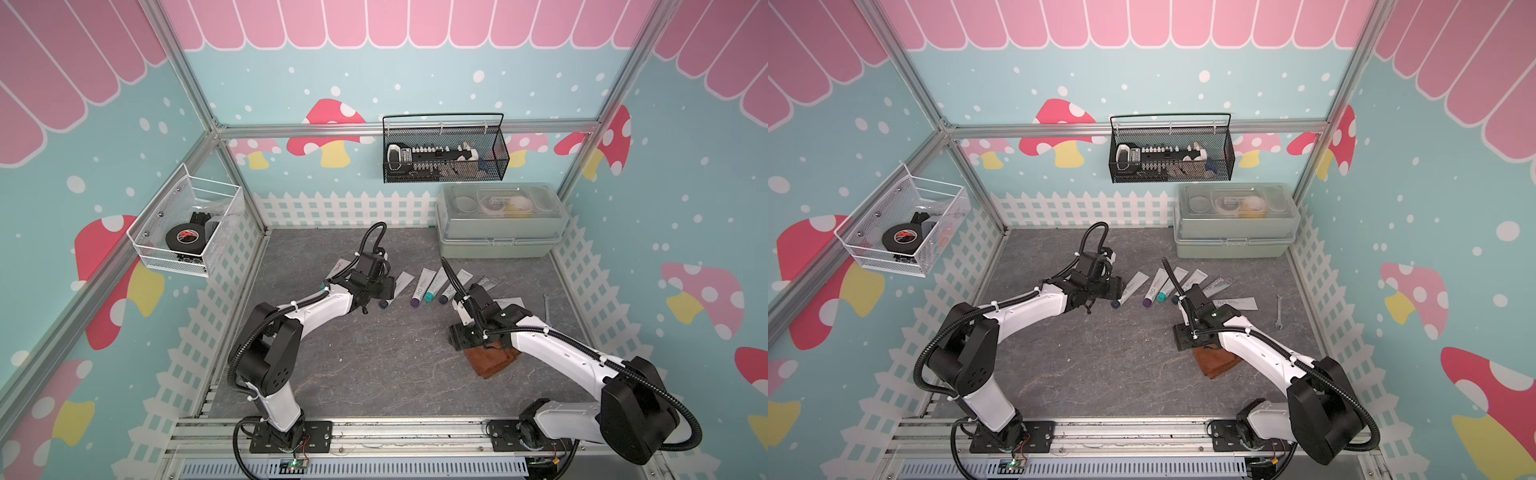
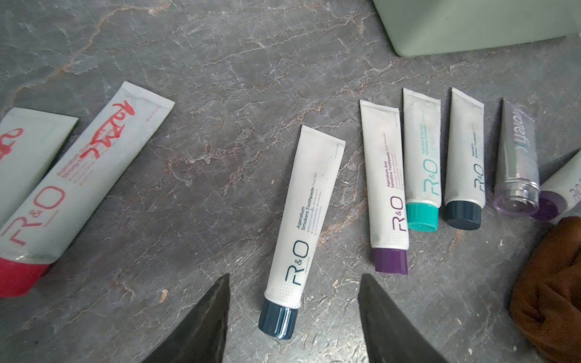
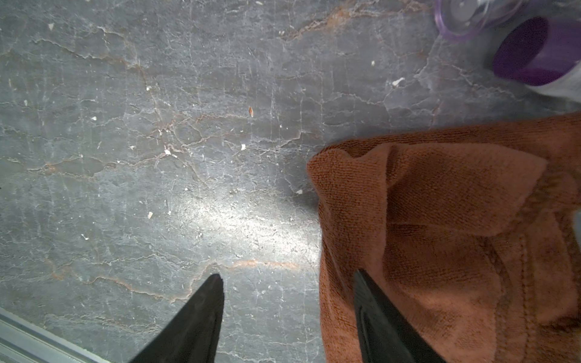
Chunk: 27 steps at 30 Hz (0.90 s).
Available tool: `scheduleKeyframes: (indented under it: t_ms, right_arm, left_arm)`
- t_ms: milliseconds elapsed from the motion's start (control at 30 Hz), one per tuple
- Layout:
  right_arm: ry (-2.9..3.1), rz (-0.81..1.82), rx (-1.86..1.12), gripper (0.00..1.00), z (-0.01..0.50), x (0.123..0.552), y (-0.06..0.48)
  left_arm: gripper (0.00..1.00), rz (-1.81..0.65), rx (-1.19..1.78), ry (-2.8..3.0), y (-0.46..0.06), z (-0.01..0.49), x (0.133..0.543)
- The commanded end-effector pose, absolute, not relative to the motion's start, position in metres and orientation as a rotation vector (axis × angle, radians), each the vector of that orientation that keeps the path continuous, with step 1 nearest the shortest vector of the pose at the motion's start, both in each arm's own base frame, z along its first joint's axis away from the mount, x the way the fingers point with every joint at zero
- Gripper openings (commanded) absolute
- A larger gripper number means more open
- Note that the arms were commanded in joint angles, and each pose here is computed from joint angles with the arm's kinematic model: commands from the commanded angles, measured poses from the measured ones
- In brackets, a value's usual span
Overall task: Wipe the surface of the toothpaste tube
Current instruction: Pick up the toothpaste from the center of the board.
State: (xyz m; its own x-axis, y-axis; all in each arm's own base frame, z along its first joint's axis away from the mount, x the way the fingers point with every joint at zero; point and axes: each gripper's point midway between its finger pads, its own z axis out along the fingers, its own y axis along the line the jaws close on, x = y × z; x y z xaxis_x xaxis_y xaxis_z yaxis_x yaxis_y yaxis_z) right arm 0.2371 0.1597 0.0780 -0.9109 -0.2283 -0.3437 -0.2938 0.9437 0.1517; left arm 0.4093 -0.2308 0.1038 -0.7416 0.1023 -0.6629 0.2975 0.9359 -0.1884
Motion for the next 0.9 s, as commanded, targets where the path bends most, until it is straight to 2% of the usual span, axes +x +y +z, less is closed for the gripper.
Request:
scheduleKeyframes:
  t_ms: [0,333,633,867]
  right_arm:
    - [2.777,0.293,-0.407,0.65,0.075,0.233,0.160]
    - [2.784,0.296,-0.408,0.64,0.071,0.230,0.159]
    - [2.781,0.296,-0.406,0.65,0.071,0.228,0.158]
    - [2.784,0.295,-0.407,0.65,0.070,0.228,0.158]
  left_arm:
    - [0.63,-0.297,0.254,2.449,-0.217,0.088,0.406]
    - [0.64,-0.108,-0.108,2.518,-0.111,0.079,0.444]
    - [0.64,-0.100,-0.160,2.564,-0.095,0.059,0.468]
    - [0.64,-0.062,-0.193,2.566,-0.083,0.061,0.478]
